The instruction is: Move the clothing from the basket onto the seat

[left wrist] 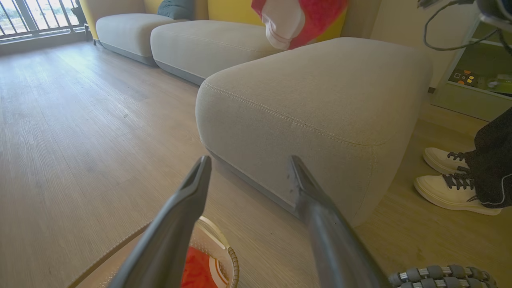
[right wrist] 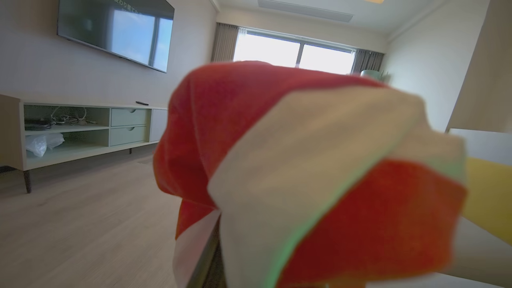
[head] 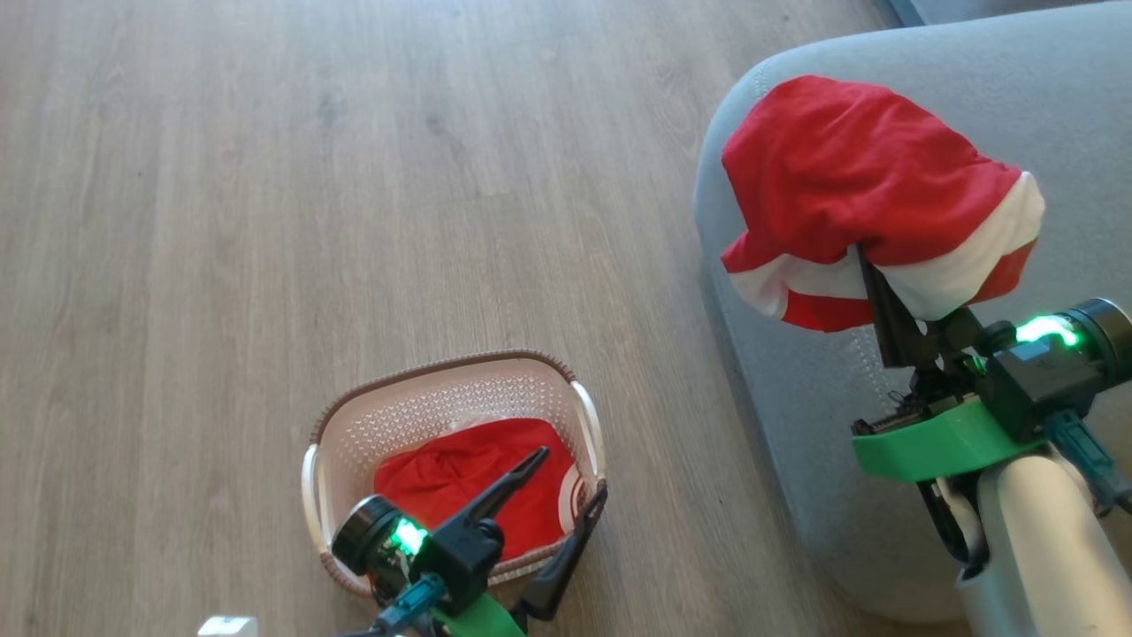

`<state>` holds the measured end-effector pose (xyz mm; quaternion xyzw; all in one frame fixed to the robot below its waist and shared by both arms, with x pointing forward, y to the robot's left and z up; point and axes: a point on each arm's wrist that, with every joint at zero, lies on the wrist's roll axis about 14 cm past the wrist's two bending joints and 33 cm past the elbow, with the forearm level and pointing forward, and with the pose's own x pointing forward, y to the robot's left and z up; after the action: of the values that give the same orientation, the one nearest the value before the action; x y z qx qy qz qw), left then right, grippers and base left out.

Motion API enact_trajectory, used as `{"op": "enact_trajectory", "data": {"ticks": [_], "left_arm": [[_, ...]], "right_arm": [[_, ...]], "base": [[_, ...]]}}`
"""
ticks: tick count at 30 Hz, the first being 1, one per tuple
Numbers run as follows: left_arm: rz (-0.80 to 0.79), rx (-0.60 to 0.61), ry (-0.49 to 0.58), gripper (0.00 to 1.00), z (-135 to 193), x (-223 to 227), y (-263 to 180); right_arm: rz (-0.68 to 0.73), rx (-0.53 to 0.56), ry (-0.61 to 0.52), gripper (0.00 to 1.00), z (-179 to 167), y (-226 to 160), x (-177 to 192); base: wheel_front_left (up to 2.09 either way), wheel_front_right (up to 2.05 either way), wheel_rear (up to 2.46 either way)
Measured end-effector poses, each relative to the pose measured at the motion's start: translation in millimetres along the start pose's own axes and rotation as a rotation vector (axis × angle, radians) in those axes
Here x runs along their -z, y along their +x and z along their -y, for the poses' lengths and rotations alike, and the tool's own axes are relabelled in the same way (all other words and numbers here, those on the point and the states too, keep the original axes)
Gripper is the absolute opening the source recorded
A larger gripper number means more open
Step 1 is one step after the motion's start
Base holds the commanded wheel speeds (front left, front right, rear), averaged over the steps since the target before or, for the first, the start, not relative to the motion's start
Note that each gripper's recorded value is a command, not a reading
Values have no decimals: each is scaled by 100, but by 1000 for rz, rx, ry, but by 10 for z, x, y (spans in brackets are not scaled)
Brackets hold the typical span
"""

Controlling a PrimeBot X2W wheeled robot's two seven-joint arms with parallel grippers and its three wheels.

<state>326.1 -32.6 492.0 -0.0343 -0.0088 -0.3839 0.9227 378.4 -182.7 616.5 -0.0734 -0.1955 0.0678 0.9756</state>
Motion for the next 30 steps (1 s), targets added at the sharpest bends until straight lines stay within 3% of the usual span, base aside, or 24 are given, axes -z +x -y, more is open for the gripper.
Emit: {"op": "enact_trajectory", "data": {"ticks": [15,30], "left_arm": [[-4,136,-25,100,236,62,272],[-12,496,-48,100,1057,202,574]], "right_arm": [[-52,155,-52,0,456,-280,45],[-143,459,-191,0,1258,-1003,-64]], "base": [[0,0,0],[0,0,0]]}}
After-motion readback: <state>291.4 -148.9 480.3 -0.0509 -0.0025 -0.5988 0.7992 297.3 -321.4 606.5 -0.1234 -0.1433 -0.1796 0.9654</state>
